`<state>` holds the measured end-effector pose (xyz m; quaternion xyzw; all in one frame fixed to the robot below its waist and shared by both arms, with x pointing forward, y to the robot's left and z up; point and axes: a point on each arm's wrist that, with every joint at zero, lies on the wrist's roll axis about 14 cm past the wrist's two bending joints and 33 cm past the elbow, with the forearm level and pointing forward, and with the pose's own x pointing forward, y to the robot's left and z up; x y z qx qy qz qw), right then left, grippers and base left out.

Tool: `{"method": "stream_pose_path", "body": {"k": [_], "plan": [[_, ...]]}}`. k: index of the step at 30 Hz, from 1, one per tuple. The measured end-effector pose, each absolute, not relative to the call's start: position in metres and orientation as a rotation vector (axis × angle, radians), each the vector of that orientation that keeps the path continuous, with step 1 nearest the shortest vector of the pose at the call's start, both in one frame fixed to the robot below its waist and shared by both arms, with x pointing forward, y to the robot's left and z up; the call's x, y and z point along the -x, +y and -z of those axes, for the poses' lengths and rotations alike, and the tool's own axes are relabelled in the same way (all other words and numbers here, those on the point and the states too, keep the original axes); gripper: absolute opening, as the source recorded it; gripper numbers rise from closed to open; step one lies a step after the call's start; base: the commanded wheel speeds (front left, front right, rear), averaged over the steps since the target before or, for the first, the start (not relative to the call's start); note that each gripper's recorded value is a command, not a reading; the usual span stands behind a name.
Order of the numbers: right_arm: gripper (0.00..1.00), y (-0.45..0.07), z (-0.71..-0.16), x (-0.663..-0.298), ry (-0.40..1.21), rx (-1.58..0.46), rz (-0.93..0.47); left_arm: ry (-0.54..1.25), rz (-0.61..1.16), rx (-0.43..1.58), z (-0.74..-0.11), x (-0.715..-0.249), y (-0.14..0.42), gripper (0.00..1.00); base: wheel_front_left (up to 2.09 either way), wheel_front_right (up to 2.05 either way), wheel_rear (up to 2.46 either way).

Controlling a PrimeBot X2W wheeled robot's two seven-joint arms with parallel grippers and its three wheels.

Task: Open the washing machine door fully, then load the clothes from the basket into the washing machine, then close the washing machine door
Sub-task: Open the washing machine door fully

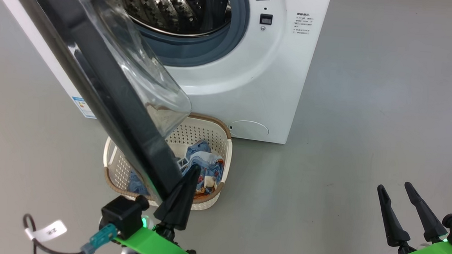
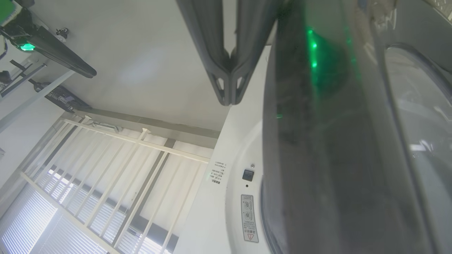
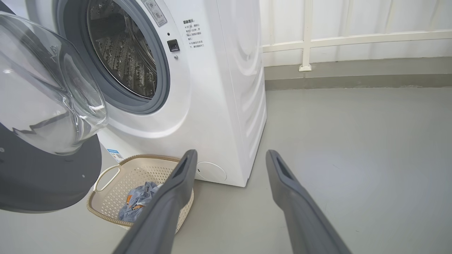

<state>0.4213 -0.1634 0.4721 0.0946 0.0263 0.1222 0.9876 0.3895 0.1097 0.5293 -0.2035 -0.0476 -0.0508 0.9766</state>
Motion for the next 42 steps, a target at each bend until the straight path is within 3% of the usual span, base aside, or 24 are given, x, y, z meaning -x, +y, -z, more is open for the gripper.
{"method": "stream_pose_path", "body": {"k": [42], "plan": [[1.0,-0.127,-0.474,-0.433,0.05,-0.198,-0.345,-0.11,-0.205,0.337,-0.522,-0.337,0.189,0.0,0.0,0.0,0.0]]}}
